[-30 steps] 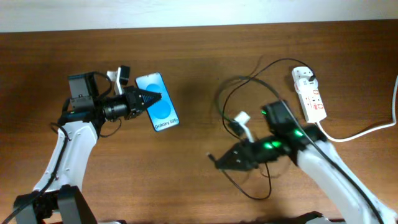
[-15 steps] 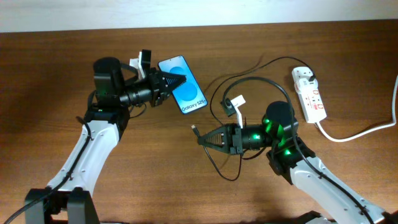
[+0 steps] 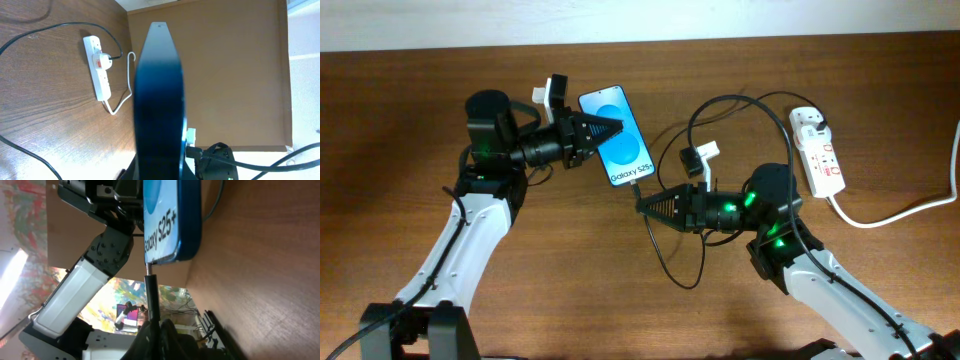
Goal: Plug charger to phone and switch on socket
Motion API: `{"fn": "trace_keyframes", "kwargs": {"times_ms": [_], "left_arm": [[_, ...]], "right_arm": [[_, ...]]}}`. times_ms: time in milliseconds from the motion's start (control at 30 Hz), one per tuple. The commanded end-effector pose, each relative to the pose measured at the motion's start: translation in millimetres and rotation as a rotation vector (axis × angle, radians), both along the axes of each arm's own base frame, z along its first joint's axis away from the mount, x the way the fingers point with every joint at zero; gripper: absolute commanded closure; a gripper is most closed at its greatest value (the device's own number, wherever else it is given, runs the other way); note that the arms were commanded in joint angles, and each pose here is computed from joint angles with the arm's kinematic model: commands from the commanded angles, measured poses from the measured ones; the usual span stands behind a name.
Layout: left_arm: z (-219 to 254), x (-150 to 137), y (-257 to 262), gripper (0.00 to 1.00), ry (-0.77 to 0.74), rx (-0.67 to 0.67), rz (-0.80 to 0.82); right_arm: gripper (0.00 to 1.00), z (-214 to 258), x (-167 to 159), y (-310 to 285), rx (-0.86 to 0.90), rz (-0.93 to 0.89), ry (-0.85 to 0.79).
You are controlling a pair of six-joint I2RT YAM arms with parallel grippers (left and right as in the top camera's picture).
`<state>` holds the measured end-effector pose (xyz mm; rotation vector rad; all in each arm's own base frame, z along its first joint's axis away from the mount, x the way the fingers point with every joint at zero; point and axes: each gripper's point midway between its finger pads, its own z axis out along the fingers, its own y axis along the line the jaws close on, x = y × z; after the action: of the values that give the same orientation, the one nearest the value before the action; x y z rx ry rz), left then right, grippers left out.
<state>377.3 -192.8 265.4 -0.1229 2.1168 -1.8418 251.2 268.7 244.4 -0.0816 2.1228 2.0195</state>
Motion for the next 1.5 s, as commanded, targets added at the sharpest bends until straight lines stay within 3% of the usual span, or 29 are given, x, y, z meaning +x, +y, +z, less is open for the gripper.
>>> {"fn": "trace_keyframes", "kwargs": {"times_ms": [0,667,833,1267,1467], "left_arm": [[14,-4,-1,1.00,-0.028,-0.017,-0.032],[15,-4,5,1.00,-0.018,-0.028,-0.034],[15,-4,5,1.00,-0.017,-0.028,-0.034],[16,-7,4,1.00,-0.021,-0.031,-0.054],[16,-7,4,1.00,-0.020,-0.030,-0.049]], "right_arm": [[0.96,2,-1,3,0.007,0.020,0.037],[0.96,9,-2,-1,0.031,0.038,0.039],[0.96,7,-3,-1,0.030,0.039,0.108],[0.96,19,1,-2,0.059,0.016,0.039],[0.96,12,-8,-1,0.042,0.068,0.104]]}}
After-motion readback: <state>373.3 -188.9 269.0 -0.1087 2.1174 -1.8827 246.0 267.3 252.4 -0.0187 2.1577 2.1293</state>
